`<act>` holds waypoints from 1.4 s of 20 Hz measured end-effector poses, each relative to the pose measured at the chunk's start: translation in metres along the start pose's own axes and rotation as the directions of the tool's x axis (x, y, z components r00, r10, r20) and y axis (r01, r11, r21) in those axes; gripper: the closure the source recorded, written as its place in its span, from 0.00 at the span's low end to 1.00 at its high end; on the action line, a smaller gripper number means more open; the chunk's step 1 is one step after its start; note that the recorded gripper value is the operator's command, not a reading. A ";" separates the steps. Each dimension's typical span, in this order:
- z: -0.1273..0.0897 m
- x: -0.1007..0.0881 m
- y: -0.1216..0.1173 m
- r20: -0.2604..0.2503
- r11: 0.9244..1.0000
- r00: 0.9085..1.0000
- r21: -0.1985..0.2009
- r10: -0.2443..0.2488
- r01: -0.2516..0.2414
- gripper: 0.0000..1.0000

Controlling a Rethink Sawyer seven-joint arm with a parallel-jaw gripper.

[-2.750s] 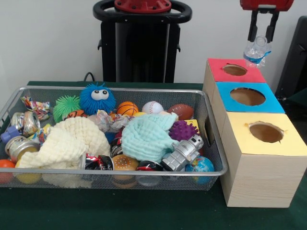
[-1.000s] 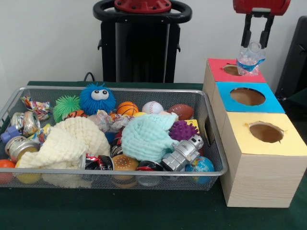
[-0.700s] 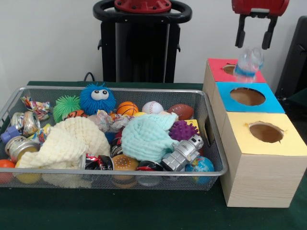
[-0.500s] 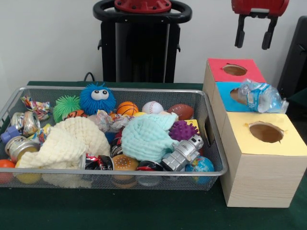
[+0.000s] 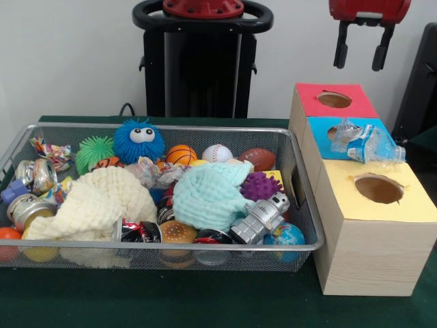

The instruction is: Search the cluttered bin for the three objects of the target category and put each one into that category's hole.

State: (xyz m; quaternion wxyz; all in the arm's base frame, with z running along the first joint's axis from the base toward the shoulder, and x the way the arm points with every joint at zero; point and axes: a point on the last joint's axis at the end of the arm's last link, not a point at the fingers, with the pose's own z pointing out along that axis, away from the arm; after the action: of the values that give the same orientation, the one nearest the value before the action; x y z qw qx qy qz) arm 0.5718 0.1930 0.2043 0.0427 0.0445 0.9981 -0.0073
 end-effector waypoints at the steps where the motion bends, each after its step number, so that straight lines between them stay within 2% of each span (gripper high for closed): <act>1: 0.000 0.000 0.000 0.000 1.000 1.000 0.000 0.000 0.000 0.00; 16: 0.001 0.001 0.002 -0.002 1.000 1.000 -0.001 -0.004 0.004 0.00; 28: 0.022 0.005 0.021 -0.037 1.000 0.999 -0.016 -0.025 0.025 0.00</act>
State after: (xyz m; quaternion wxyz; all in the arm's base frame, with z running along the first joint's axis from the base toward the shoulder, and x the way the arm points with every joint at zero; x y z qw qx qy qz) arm 0.5708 0.2135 0.1822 0.0243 0.0319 0.9992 0.0009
